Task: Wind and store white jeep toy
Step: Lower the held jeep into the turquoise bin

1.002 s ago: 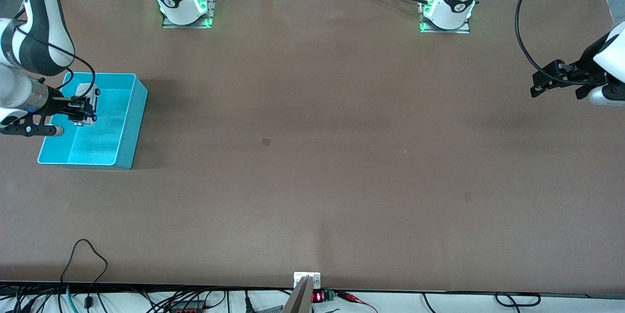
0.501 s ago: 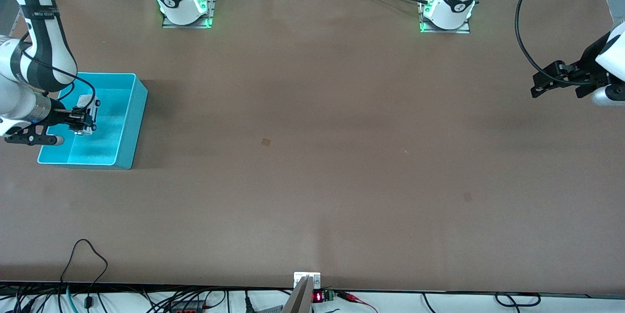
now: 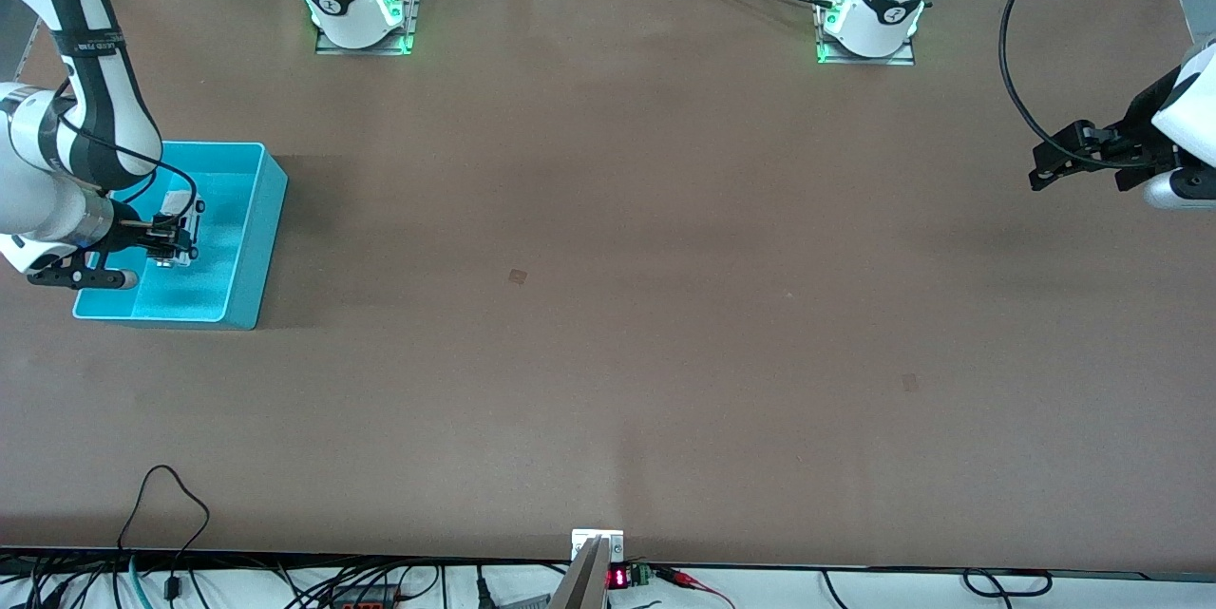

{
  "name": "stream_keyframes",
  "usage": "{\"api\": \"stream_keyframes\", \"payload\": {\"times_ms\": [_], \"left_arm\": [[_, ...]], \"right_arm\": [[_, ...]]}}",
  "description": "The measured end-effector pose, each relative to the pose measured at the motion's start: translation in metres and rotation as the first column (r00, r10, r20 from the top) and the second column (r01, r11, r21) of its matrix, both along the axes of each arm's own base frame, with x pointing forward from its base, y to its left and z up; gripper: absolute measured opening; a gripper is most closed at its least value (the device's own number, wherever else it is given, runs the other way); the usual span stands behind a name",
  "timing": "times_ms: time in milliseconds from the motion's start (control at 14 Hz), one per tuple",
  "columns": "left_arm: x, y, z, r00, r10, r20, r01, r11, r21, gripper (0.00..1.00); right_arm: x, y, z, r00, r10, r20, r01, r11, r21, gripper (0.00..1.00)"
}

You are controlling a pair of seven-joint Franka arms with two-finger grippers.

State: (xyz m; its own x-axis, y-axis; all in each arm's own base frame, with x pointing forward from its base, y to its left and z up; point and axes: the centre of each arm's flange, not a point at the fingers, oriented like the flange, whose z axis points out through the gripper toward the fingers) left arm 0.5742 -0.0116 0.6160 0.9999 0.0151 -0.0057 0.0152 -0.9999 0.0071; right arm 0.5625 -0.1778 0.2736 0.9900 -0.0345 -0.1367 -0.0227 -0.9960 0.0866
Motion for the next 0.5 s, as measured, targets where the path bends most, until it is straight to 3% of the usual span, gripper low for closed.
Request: {"api": "stream_keyframes", "payload": {"times_ms": [501], "left_arm": [[0.000,0.000,0.000,1.000,0.001,0.000,-0.001,1.000,0.000,1.00]], "right_arm": [[0.001,0.002,-0.042,1.000,0.007,-0.003,-0.007,1.000,0.009,0.52]]}}
